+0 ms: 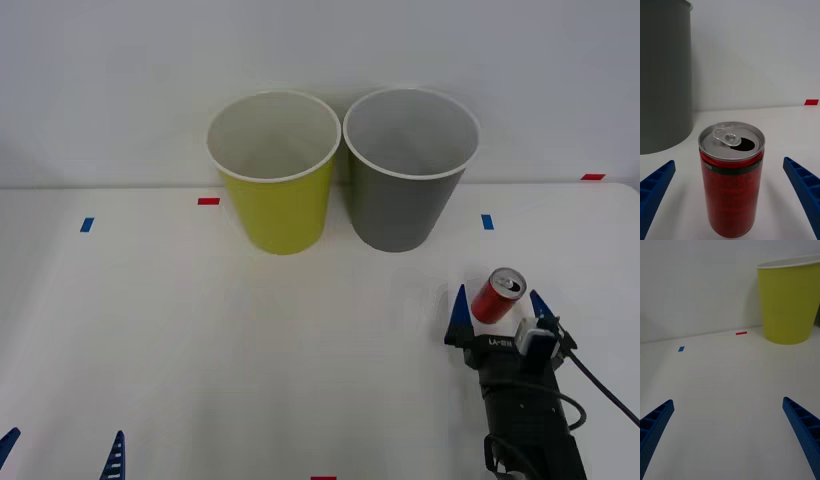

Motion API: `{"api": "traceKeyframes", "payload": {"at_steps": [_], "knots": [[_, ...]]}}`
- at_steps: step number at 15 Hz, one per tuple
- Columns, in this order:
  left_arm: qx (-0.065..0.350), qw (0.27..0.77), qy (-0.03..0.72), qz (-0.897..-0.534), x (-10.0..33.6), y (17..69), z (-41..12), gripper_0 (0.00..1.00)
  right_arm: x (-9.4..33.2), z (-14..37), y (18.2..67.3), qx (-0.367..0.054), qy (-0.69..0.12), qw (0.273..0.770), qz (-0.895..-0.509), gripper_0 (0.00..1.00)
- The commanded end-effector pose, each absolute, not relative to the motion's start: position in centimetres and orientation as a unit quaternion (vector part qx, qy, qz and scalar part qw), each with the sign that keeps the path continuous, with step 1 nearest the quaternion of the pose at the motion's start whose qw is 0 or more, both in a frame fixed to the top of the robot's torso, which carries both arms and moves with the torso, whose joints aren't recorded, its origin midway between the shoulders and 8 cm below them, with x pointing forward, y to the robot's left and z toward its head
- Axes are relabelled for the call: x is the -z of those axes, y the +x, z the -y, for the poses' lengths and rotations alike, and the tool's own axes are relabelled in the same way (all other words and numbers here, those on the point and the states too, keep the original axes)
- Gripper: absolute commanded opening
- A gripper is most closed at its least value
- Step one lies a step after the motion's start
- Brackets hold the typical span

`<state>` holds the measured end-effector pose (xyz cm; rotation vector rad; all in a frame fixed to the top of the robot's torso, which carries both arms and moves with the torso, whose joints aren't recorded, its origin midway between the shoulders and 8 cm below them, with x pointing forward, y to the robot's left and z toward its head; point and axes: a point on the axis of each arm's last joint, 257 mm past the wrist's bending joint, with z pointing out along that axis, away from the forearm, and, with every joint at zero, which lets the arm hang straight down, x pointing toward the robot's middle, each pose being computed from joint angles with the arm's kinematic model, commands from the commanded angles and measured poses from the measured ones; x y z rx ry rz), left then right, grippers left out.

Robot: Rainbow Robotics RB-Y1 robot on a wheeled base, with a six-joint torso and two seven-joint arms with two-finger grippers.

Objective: Put cans in the gray bin and PET bottles in the light green bin.

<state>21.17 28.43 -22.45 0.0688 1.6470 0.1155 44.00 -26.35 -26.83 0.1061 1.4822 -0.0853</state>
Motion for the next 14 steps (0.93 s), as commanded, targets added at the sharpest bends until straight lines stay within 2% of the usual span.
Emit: {"api": "traceKeyframes", "payload": {"at_steps": [1, 14], "knots": [[-0.051, 0.678, 0.031, -0.733, 22.5, 21.2, -28.4, 1.00, 27.0, 27.1, 44.3, 0.043, 0.052, 0.731, -0.679, 1.00], [-0.051, 0.678, 0.031, -0.733, 22.5, 21.2, -28.4, 1.00, 26.4, 27.8, 46.8, 0.045, 0.052, 0.720, -0.690, 1.00]]}}
